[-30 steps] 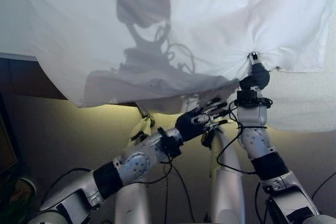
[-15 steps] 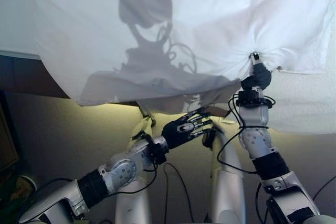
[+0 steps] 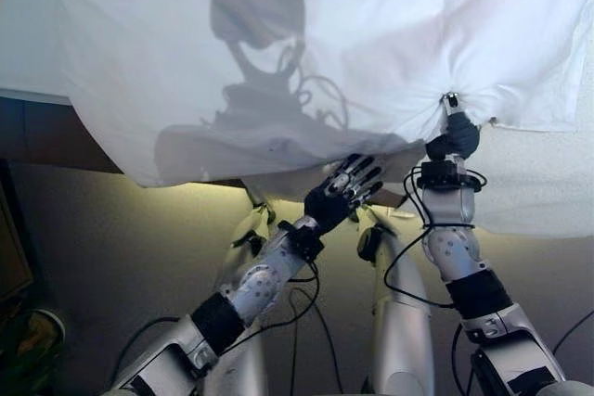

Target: Make the bed

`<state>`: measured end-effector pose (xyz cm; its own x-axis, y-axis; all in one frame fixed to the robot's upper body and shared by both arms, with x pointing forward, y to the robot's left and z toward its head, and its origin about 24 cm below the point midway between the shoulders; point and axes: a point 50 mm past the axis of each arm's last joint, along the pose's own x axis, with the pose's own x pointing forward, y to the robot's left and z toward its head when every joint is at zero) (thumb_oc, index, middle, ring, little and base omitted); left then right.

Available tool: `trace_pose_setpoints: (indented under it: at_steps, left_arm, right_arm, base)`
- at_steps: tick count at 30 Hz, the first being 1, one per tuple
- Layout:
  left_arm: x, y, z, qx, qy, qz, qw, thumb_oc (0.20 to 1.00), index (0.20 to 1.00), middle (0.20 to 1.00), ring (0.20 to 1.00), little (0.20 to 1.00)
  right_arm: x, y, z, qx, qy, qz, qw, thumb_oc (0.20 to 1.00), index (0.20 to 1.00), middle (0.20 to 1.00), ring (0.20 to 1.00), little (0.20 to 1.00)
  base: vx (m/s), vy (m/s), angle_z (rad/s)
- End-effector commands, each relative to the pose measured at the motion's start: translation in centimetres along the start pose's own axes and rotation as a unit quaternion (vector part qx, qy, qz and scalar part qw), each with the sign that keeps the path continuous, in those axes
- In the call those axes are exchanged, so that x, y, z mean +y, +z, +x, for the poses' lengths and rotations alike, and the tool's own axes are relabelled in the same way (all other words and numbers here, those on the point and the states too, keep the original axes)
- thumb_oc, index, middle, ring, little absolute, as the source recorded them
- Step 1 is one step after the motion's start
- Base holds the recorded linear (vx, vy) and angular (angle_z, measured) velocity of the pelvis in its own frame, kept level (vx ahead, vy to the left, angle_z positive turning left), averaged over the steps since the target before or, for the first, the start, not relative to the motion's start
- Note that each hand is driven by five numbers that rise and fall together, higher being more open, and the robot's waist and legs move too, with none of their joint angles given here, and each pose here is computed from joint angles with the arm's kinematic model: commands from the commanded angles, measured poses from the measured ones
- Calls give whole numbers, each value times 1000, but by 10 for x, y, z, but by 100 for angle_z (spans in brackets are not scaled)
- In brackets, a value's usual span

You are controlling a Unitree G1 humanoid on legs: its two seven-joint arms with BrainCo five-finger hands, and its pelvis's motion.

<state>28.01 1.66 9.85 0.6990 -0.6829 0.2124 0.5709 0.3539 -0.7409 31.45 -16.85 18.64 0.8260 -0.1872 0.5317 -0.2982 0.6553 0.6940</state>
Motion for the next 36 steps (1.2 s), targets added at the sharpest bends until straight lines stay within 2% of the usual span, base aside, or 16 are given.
trace_pose_setpoints:
  at_steps: [1, 7, 18, 28, 36]
  left_arm:
    - [-25, -4, 11, -10, -49, -13, 999, 1000, 1000, 1000, 1000, 1000]
    - [-32, 1, 23, -27, -51, -12, 998, 1000, 1000, 1000, 1000, 1000]
    - [-21, 7, 32, -65, -8, -41, 997, 1000, 1000, 1000, 1000, 1000]
    - [3, -19, 25, -15, 46, -26, 998, 1000, 1000, 1000, 1000, 1000]
    - [18, -40, 15, 12, 84, -48, 995, 1000, 1000, 1000, 1000, 1000]
  right_arm:
    - [36, 12, 4, -29, 110, 6, 993, 200, 200, 200, 200, 200]
    - [39, 9, 6, -27, 111, 12, 993, 200, 200, 200, 200, 200]
    - [47, 4, 10, -21, 121, 22, 992, 200, 200, 200, 200, 200]
    - [55, 7, 17, -29, 129, 24, 991, 200, 200, 200, 200, 200]
    - [60, 11, 17, -39, 138, 28, 989, 200, 200, 200, 200, 200]
  base:
    - [0, 0, 0]
    - [0, 0, 0]
    - [0, 0, -1]
    - [0, 0, 0]
    - [1, -6, -2]
